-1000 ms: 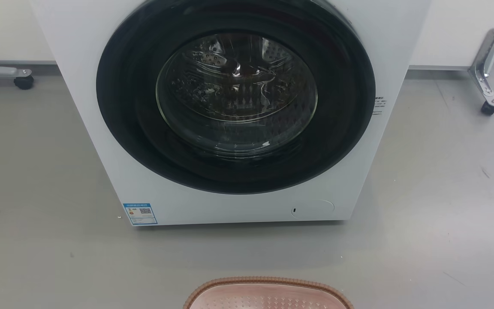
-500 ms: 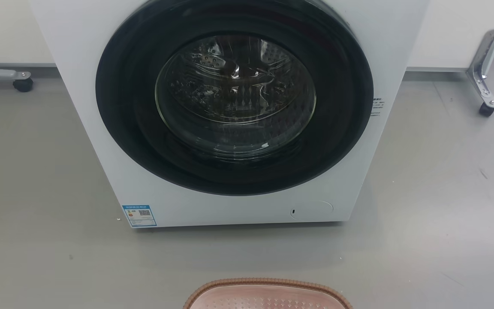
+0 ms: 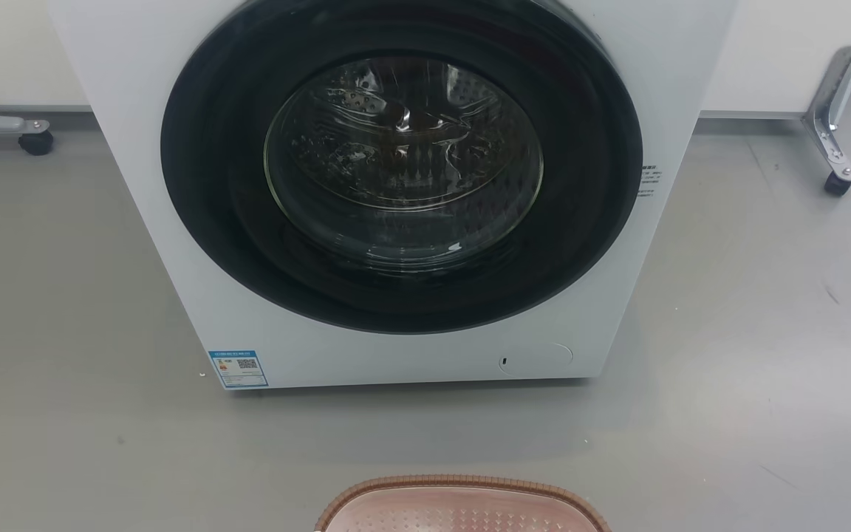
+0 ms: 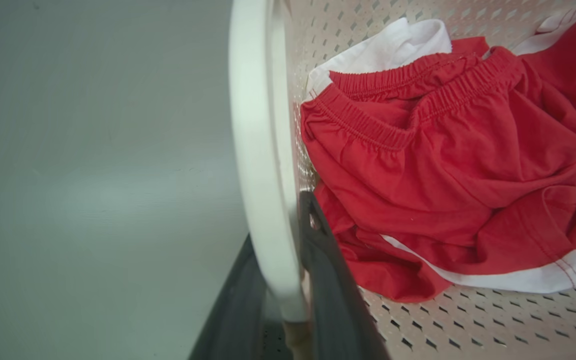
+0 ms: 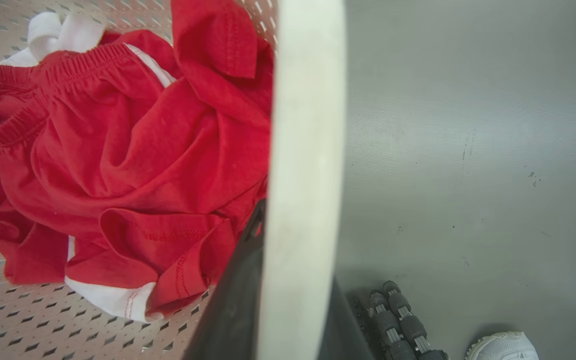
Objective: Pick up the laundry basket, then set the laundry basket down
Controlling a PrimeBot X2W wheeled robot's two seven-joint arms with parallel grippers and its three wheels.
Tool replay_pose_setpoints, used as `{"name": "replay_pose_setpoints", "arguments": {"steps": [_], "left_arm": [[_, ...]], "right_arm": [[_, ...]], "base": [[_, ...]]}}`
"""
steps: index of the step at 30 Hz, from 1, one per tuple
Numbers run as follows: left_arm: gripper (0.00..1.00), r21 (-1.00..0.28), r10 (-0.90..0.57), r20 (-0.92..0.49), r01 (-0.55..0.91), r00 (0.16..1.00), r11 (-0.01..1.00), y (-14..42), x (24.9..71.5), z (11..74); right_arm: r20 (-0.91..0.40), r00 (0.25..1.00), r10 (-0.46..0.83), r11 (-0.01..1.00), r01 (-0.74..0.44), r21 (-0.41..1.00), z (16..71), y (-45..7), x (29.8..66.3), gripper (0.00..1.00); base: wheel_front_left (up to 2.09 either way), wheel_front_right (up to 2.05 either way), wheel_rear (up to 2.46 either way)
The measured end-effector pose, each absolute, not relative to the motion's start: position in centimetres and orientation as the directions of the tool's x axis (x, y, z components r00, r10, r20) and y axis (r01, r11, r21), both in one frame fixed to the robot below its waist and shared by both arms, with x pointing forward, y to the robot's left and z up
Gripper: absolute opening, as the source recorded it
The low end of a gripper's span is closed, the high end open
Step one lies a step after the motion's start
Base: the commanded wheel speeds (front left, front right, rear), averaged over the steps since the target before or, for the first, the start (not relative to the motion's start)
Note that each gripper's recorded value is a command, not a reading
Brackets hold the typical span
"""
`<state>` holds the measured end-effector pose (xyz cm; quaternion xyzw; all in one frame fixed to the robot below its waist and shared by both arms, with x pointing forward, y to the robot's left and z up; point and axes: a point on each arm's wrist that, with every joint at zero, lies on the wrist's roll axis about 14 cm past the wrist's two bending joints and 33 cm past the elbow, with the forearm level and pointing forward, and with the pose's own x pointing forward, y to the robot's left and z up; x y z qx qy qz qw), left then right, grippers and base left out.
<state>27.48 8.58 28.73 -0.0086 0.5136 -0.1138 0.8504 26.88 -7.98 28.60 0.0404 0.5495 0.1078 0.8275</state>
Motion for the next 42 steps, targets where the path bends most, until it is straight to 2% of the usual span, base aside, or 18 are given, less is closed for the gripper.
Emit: {"name": "replay_pose_setpoints", "arguments": {"steps": [12, 26, 42], "left_arm": [[0.00, -0.136, -0.199, -0.875, 0.170, 0.442, 0.976, 8.6, 28.6, 28.5], [0.00, -0.140, -0.207, -0.857, 0.173, 0.472, 0.975, 8.3, 34.6, 28.5], [0.00, -0.150, -0.199, -0.863, 0.140, 0.465, 0.979, 8.5, 40.5, 25.5]], "right_arm": [[-0.896, 0.381, 0.227, 0.973, -0.137, 0.188, 28.5, -7.8, 28.2, 0.00], [-0.878, 0.430, 0.213, 0.976, -0.138, 0.169, 28.5, -8.1, 34.9, 0.00], [-0.880, 0.433, 0.195, 0.979, -0.142, 0.147, 25.6, -8.3, 41.7, 0.00]], "base": [[0.00, 0.00, 0.00], [0.00, 0.00, 0.00], [0.00, 0.00, 0.00]]}}
